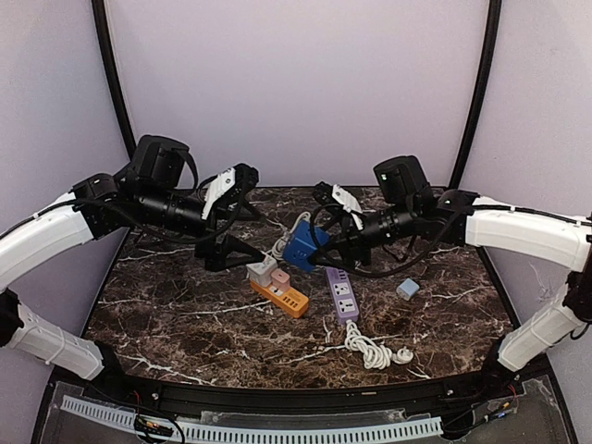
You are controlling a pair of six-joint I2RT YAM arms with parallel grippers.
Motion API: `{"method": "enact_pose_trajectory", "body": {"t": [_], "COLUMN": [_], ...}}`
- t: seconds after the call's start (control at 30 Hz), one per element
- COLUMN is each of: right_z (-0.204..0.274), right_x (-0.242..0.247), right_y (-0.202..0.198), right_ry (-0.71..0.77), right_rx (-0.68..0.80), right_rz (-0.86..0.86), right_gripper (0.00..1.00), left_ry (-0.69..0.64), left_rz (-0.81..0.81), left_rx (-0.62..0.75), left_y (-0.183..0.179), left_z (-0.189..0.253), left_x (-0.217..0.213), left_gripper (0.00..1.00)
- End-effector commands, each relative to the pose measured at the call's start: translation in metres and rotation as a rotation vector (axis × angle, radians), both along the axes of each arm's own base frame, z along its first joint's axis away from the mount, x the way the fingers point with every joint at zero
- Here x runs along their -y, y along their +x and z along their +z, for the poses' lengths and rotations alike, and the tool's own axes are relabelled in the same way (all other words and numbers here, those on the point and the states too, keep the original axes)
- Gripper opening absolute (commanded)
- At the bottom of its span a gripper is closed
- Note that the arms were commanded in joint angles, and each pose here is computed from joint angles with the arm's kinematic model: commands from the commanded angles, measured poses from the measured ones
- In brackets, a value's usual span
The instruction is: Insert the plug
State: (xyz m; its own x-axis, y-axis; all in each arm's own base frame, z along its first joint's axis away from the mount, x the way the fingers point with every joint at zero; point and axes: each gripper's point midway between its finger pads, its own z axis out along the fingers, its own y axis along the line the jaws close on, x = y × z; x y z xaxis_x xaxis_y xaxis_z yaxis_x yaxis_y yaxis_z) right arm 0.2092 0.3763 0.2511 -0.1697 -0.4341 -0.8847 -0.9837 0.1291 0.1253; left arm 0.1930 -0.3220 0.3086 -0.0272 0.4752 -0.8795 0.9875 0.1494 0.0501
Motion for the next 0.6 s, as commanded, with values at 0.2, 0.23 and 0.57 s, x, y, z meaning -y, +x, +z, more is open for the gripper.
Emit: {"method": "enact_pose_trajectory", "body": {"t": [0.2,0.23,0.57], "right_z": [0.048,0.05,0.07], "right_x": [0.001,0.001,0.005], "right_y": [-0.012,-0.013,-0.013], "right_ry": [0.066,0.068,0.125], "right_rx": [0.124,0.126,0.148], "right_rz": [-0.014,-0.016,-0.05], "right_gripper": [0.47,0.46,0.41], "left_ry": [-0.036,-0.039,-0.06], "left_rz": [-0.052,-0.055,-0.019], "left_rx": [0.008,0.007,-0.047], "left_y": [0.016,0.017,0.025], "left_z": [0.013,0.013,0.018], "left_x": [0.027,0.028,0.036], "left_gripper": [0.95,0.95,0.95]}}
